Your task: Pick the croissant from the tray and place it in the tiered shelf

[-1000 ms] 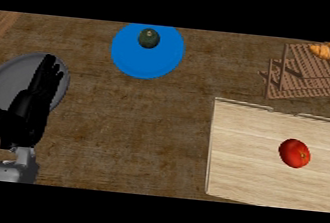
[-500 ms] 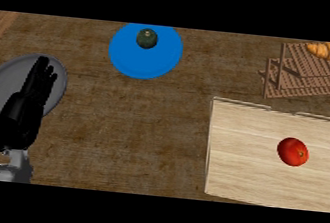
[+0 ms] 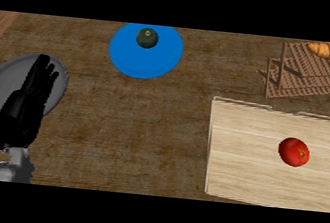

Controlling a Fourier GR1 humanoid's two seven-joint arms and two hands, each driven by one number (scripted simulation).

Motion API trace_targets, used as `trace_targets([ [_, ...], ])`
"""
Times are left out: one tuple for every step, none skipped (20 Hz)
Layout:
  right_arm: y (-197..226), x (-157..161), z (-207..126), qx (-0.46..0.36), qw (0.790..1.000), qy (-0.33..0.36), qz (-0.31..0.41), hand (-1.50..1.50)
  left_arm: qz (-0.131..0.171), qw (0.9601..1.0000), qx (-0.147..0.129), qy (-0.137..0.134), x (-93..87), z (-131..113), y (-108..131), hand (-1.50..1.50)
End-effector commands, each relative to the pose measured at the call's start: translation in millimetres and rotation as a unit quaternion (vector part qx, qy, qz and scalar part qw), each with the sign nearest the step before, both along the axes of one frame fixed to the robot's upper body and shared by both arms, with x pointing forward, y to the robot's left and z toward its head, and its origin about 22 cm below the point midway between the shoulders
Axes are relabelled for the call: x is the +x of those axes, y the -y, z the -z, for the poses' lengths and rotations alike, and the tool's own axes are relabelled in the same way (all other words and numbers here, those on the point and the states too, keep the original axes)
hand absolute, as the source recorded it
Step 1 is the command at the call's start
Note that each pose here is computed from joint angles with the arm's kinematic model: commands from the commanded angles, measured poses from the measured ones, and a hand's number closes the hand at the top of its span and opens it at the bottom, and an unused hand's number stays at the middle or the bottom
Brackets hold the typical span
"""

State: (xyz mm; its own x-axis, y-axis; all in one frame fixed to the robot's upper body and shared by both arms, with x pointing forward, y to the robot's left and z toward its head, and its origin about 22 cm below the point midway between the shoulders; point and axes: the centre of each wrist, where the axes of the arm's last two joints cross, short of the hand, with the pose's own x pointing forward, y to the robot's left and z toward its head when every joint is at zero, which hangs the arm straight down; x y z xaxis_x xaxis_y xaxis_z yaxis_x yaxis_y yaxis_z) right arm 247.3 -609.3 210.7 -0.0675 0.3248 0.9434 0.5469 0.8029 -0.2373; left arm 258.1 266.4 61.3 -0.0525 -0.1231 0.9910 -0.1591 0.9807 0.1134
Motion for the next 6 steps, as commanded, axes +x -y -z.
trace_targets([
  [18.9,-35.2,0.7,0.012,1.000,-0.002,-0.017,-1.50,-0.006,1.0000,-0.003,-0.007,-1.6,4.6,-12.5,0.00],
  [22.2,-42.3,0.4,0.003,1.000,0.003,-0.027,-1.50,-0.009,0.9999,0.004,-0.004,-2.9,3.1,6.3,0.00],
  [16.9,-30.8,-2.2,0.005,1.000,0.008,-0.014,-1.50,0.001,1.0000,0.000,0.002,3.5,-2.7,3.1,0.00],
  [17.0,-32.3,4.7,-0.001,1.000,0.004,-0.011,-1.50,0.003,1.0000,0.005,0.002,-11.3,6.8,-3.9,0.00],
  [22.3,-42.3,-0.8,0.008,0.999,0.016,-0.029,-1.50,0.001,1.0000,0.003,-0.001,3.6,1.7,4.3,0.00],
  [27.1,-51.3,-11.3,0.009,0.999,0.017,-0.034,-1.50,-0.009,0.9999,0.006,0.006,-0.8,-6.9,-3.2,0.00],
])
